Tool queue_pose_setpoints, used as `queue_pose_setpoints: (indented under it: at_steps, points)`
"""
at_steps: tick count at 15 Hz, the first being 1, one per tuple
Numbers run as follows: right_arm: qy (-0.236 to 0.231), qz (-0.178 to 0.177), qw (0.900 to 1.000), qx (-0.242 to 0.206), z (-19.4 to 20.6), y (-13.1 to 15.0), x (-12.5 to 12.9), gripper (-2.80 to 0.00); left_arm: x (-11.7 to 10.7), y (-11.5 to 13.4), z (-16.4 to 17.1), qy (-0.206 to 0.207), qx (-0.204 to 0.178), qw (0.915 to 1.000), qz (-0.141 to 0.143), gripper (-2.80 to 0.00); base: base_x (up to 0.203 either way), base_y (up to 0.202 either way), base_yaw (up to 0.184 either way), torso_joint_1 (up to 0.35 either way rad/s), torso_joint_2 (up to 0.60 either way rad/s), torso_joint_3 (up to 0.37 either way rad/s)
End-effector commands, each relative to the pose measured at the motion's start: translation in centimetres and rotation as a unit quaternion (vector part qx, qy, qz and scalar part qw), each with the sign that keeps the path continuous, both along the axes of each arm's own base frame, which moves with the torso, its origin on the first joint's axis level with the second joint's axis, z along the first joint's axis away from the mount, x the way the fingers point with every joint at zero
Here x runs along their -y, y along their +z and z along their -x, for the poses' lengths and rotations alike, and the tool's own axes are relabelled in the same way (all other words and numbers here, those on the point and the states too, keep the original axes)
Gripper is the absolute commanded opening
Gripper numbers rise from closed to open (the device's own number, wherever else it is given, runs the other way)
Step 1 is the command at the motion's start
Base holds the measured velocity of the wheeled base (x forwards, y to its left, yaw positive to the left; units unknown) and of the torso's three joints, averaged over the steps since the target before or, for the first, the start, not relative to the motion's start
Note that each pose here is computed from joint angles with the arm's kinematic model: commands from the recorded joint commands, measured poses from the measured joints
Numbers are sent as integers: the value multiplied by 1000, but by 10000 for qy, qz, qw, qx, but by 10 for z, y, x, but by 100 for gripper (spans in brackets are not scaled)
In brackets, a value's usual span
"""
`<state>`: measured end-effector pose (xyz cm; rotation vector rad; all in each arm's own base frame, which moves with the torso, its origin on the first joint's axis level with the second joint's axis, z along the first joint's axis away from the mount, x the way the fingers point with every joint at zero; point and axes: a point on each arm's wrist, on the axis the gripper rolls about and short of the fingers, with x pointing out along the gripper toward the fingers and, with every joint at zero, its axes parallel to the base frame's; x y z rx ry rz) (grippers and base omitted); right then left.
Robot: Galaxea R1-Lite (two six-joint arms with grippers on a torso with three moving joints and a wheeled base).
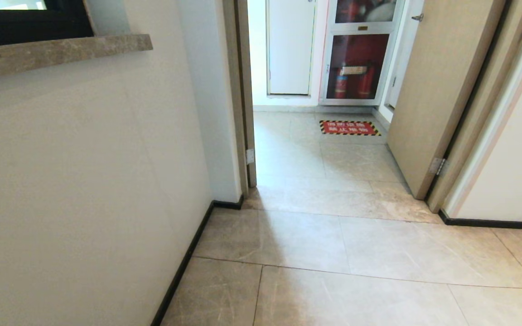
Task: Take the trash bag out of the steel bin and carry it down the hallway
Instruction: Put the trash bag at the door
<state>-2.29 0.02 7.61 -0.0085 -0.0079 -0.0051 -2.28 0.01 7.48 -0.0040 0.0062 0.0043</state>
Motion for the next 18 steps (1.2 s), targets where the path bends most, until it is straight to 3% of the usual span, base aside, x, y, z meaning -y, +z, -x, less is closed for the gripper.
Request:
queue_pose_setpoints:
  at_steps: [1,12,18]
  points:
    - [2,4,10000,1,0,0,0,-280,0,0,0,2,0,10000,3,-280,0,0,0,0,0,0]
    - [10,4,10000,-1,0,0,0,-280,0,0,0,2,0,10000,3,-280,0,0,0,0,0,0]
    - [4,4,10000,-1,0,0,0,-280,0,0,0,2,0,10000,3,-280,2,8,-159,0,5,2]
